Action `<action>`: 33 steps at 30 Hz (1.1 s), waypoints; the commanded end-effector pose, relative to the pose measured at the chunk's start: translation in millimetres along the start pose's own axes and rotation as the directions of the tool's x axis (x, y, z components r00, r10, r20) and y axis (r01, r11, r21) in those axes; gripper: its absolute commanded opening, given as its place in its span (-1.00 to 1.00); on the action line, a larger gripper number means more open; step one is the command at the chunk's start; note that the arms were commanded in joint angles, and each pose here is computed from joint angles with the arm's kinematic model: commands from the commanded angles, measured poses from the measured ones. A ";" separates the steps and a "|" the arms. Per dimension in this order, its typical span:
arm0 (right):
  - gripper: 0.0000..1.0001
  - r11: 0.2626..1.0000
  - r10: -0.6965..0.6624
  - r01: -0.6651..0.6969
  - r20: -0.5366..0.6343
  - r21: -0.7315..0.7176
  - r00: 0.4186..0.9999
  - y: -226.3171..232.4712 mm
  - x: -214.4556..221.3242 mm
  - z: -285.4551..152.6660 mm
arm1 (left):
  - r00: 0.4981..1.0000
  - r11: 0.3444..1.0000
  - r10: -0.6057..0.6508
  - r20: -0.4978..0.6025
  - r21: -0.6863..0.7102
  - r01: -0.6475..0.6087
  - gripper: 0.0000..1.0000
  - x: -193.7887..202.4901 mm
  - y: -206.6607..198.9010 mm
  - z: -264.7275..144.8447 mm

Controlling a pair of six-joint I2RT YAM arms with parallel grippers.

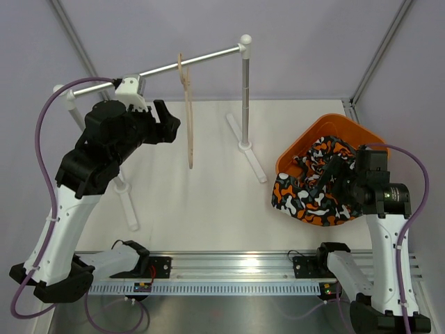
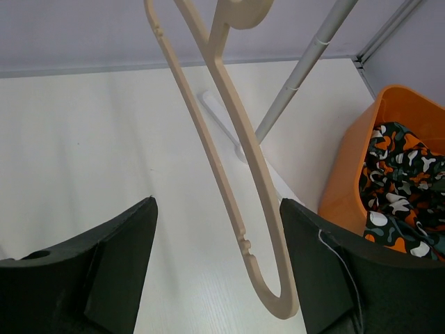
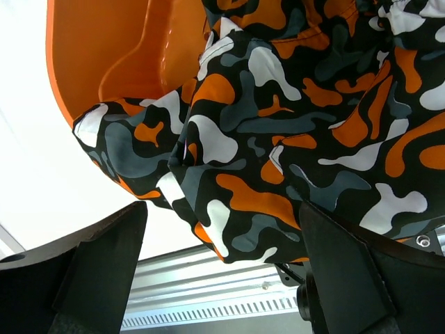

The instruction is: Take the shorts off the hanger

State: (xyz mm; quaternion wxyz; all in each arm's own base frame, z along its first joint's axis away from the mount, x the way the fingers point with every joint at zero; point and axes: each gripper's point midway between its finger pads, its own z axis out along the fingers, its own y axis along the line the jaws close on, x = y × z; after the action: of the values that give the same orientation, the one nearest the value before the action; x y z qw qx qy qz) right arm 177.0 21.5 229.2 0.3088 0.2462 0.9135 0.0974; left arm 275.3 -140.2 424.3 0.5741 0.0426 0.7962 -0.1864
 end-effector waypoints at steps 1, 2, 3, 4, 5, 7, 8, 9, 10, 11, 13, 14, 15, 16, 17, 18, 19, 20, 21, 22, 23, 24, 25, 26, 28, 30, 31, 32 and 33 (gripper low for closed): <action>0.99 1.000 0.027 -0.027 -0.028 -0.004 0.999 -0.6 9.2 -1.9 | 0.998 0.999 0.012 0.059 0.051 -0.015 0.51 -12.5 -7.0 -7.2; 0.99 1.000 0.029 -0.030 -0.041 -0.002 0.999 -0.8 11.0 1.2 | 0.998 0.999 0.012 0.059 0.052 -0.015 0.51 -12.2 -7.3 -6.9; 0.99 1.000 0.030 -0.031 -0.052 -0.005 0.998 -0.3 13.3 3.7 | 0.998 0.998 0.012 0.056 0.053 -0.015 0.51 -11.0 -7.3 -6.3; 0.97 0.999 0.033 -0.034 -0.055 -0.013 0.998 1.1 13.4 5.8 | 0.998 0.998 0.014 0.056 0.056 -0.017 0.51 -10.5 -7.6 -6.6; 0.92 0.999 0.033 -0.034 -0.060 -0.009 0.998 0.9 13.0 7.3 | 0.998 0.998 0.012 0.054 0.060 -0.016 0.51 -9.7 -8.3 -6.4; 0.83 1.000 0.024 -0.025 -0.077 -0.010 0.997 2.2 12.6 12.4 | 0.999 0.998 0.014 0.053 0.063 -0.017 0.51 -9.4 -8.7 -6.1; 0.64 1.000 0.020 -0.020 -0.095 -0.007 0.995 3.3 11.8 17.2 | 0.999 0.998 0.014 0.052 0.066 -0.017 0.51 -9.4 -9.2 -6.5; 0.55 1.000 0.018 -0.019 -0.099 -0.009 0.995 4.6 10.0 20.6 | 0.999 0.998 0.014 0.052 0.066 -0.017 0.52 -9.3 -9.1 -7.1; 0.51 1.000 0.016 -0.017 -0.107 -0.008 0.994 4.8 10.2 23.1 | 0.999 0.998 0.014 0.052 0.068 -0.018 0.51 -9.3 -9.4 -7.1; 0.43 1.000 0.016 -0.015 -0.129 0.002 0.992 4.5 10.3 29.2 | 0.998 0.998 0.014 0.055 0.068 -0.017 0.51 -9.9 -9.5 -7.7; 0.32 1.000 0.011 -0.011 -0.143 -0.004 0.990 6.9 9.4 34.4 | 0.998 0.998 0.014 0.053 0.068 -0.017 0.51 -9.3 -9.3 -8.0; 0.27 1.000 0.010 -0.011 -0.155 -0.001 0.988 7.1 9.6 38.1 | 0.998 0.998 0.017 0.054 0.066 -0.020 0.52 -9.1 -8.8 -8.3; 0.13 1.000 0.006 -0.007 -0.157 -0.006 0.988 8.1 8.7 40.4 | 0.999 0.998 0.018 0.051 0.066 -0.021 0.52 -8.2 -8.8 -7.4; 0.04 1.000 0.003 -0.005 -0.162 -0.007 0.987 8.3 9.0 42.3 | 0.998 0.998 0.017 0.052 0.066 -0.021 0.52 -8.6 -8.9 -7.4; -0.08 1.000 0.003 -0.004 -0.174 -0.006 0.985 8.8 9.4 44.6 | 0.999 0.998 0.018 0.046 0.064 -0.021 0.52 -7.1 -8.4 -6.5; -0.33 1.000 0.001 -0.002 -0.180 -0.008 0.984 9.5 9.4 46.1 | 0.999 0.998 0.018 0.045 0.064 -0.021 0.52 -6.8 -8.4 -5.9; -0.41 1.000 -0.002 0.000 -0.180 -0.010 0.984 9.8 9.0 46.9 | 0.999 0.998 0.018 0.046 0.066 -0.021 0.52 -7.0 -8.7 -5.9; -0.51 1.000 -0.001 0.000 -0.189 -0.007 0.982 9.9 9.2 48.9 | 0.999 0.997 0.017 0.044 0.068 -0.020 0.52 -6.3 -9.2 -5.7; -0.60 1.000 -0.006 0.003 -0.192 -0.013 0.981 10.8 9.2 49.6 | 0.999 0.997 0.017 0.044 0.068 -0.020 0.52 -6.1 -9.2 -5.3; -0.78 1.000 -0.007 0.005 -0.192 -0.014 0.981 11.3 8.2 50.1 | 0.999 0.997 0.017 0.044 0.068 -0.020 0.52 -6.0 -9.2 -5.0; -0.88 1.000 -0.009 0.006 -0.190 -0.017 0.982 12.1 7.1 50.7 | 0.999 0.997 0.017 0.042 0.068 -0.020 0.52 -5.4 -9.0 -4.7; -0.97 1.000 -0.017 0.014 -0.176 -0.018 0.984 13.1 2.7 50.5 | 0.999 0.998 0.017 0.043 0.067 -0.020 0.52 -5.5 -8.9 -4.1; -1.00 1.000 -0.017 0.015 -0.173 -0.015 0.985 13.8 -0.4 51.5 | 0.999 0.998 0.019 0.040 0.066 -0.021 0.52 -4.4 -8.6 -3.5; -1.00 1.000 -0.022 0.019 -0.162 -0.020 0.987 15.9 -5.0 50.8 | 0.999 0.998 0.019 0.040 0.066 -0.021 0.52 -4.4 -8.6 -3.4; -1.00 0.999 -0.015 0.009 -0.127 -0.047 0.992 27.9 -22.5 47.2 | 0.999 0.998 0.018 0.034 0.064 -0.020 0.52 -3.0 -8.5 -1.4; -1.00 0.998 -0.003 -0.001 -0.061 -0.068 0.998 41.2 -48.6 37.4 | 0.999 0.998 0.019 0.031 0.063 -0.021 0.52 -2.6 -8.6 0.0; -1.00 0.998 0.003 -0.006 -0.057 -0.064 0.998 45.3 -57.7 39.9 | 0.999 0.998 0.019 0.031 0.063 -0.021 0.52 -2.6 -8.6 0.1; -1.00 0.998 0.017 -0.019 -0.032 -0.059 0.999 49.0 -69.0 38.1 | 0.999 0.998 0.019 0.030 0.061 -0.021 0.52 -2.4 -8.3 0.7; -1.00 0.998 0.025 -0.026 -0.013 -0.057 1.000 52.7 -79.0 36.7 | 0.999 0.998 0.018 0.027 0.061 -0.019 0.52 -1.7 -8.2 1.2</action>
State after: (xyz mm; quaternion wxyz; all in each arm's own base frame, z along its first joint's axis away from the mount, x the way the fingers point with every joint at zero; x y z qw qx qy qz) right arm 241.2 30.6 218.8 0.2419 0.2415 0.9326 0.1159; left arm 272.5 -144.7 416.6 0.5695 0.0576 0.7966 -0.1945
